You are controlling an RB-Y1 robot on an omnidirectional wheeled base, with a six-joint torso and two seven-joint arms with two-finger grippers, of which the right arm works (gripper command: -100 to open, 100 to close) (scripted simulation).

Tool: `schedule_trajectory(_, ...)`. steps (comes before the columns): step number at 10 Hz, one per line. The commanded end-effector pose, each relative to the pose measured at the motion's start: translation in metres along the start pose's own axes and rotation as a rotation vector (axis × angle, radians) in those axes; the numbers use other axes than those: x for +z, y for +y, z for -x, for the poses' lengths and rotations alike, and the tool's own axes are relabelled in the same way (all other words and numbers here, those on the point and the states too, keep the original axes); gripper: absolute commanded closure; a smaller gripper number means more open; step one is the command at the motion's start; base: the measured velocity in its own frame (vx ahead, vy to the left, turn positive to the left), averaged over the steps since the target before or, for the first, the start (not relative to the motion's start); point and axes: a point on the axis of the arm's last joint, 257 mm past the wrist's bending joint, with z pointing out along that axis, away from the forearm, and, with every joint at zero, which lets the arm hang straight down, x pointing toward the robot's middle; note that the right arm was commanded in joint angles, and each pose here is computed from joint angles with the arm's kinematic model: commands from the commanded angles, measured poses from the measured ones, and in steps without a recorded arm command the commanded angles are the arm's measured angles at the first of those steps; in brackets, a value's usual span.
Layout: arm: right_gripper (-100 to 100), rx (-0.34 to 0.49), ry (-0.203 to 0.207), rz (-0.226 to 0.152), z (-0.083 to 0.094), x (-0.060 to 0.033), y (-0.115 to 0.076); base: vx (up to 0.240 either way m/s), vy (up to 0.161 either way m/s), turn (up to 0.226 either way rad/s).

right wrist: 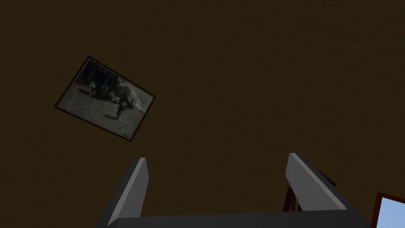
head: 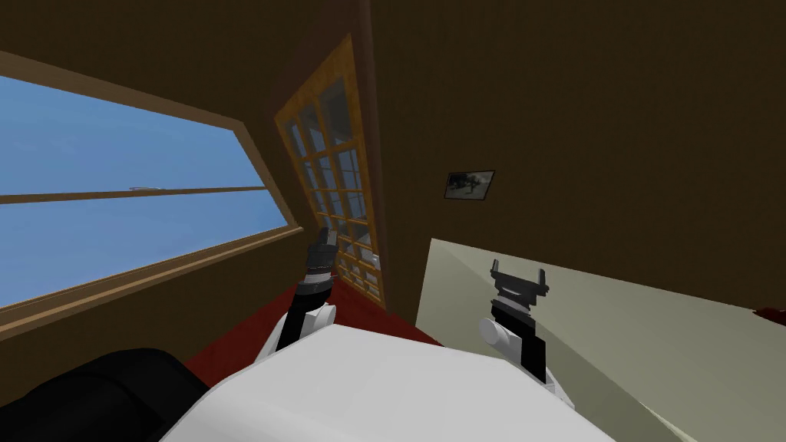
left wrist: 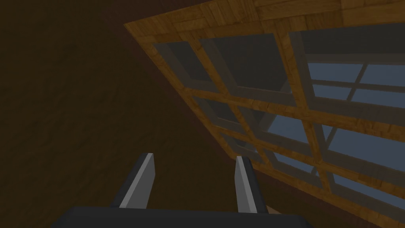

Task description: Push the door open

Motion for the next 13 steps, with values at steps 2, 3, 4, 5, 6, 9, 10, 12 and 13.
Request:
schedule_trajectory(2, -100, 0.031, -0.039, 0.011, 0.018, -0.0029, -0.001, 0.064, 0.169, -0.303)
schedule_trajectory(3, -100, 0.041, -0.053, 0.015, 0.025, -0.0039, -0.001, 0.028, 0.167, -0.343)
schedule_trajectory(4, -100, 0.052, -0.068, 0.02, 0.032, -0.0049, -0.001, 0.028, 0.17, -0.384)
schedule_trajectory(5, -100, 0.062, -0.082, 0.025, 0.039, -0.006, -0.001, 0.049, 0.192, -0.337)
schedule_trajectory(6, -100, 0.067, -0.09, 0.028, 0.042, -0.0066, -0.001, 0.049, 0.161, -0.211)
schedule_trajectory(9, -100, 0.097, -0.135, 0.045, 0.063, -0.0106, 0.0, 0.03, 0.156, -0.298)
schedule_trajectory(10, -100, 0.102, -0.142, 0.049, 0.066, -0.0113, 0.0, 0.06, 0.153, -0.157)
schedule_trajectory(12, -100, 0.121, -0.172, 0.063, 0.08, -0.0146, 0.001, 0.053, 0.139, -0.289)
schedule_trajectory(13, -100, 0.126, -0.18, 0.066, 0.083, -0.0154, 0.001, 0.042, 0.163, -0.22)
